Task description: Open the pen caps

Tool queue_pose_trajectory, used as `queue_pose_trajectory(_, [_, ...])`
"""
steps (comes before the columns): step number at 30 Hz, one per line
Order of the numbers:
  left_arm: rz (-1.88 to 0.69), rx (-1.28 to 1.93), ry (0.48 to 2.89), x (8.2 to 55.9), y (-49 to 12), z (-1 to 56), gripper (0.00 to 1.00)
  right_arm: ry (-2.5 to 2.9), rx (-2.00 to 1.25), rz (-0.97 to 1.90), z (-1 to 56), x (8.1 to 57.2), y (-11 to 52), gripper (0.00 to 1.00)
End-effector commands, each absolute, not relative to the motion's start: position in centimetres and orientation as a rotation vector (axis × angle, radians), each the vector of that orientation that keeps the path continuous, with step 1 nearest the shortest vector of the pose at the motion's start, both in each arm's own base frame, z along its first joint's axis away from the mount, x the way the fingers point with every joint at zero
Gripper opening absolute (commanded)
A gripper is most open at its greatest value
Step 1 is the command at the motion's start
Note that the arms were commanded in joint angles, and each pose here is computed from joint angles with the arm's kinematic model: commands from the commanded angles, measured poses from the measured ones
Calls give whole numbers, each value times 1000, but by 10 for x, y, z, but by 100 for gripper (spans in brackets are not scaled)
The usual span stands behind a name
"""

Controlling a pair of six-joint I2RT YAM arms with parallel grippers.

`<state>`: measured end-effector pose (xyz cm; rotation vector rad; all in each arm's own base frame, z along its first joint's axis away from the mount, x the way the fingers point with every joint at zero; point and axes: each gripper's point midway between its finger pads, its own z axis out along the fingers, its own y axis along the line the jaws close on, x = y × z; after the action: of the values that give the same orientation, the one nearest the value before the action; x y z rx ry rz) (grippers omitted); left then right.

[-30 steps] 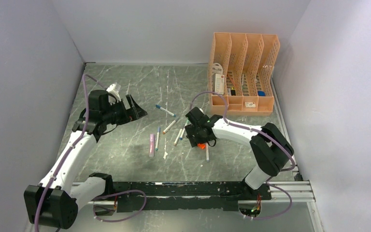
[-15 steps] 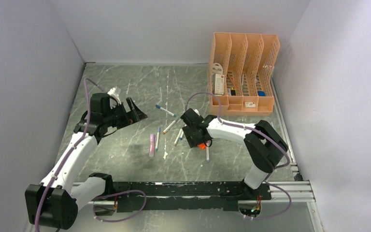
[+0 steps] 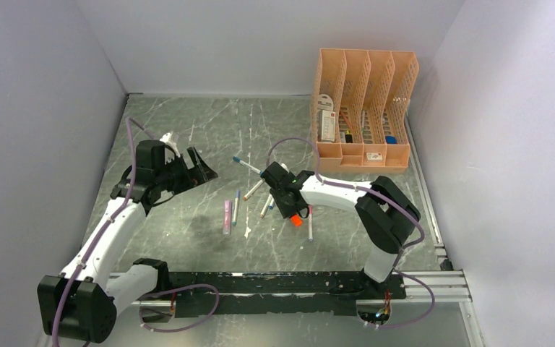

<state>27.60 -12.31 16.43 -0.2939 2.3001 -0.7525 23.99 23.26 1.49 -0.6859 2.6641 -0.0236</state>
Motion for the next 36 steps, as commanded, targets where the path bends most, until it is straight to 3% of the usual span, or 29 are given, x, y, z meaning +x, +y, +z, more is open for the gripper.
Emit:
queue_pose_trajectory(1, [-698,-309,2307,278,-115,163,99,2677,-712,-28,13,236,232,23])
queue_pose_trajectory(3, [-712,-301,2312,278,-117,161,99,2672,-709,-15,18,236,233,14])
queue_pose_trajectory(7, [-798,-270,2316,274,-128,158,95,2628,-688,28,41,241,238,9])
queue_pose_trajectory(16, [-1127,-208,2202,268,-164,166,94,2495,-594,230,112,260,252,8])
queue_pose_trajectory(25, [-1332,-108,1912,241,-192,225,94,2350,-490,537,182,296,260,7])
queue_pose_trajectory(36, [-1644,264,1597,189,-225,302,94,1933,-471,1229,301,283,288,7])
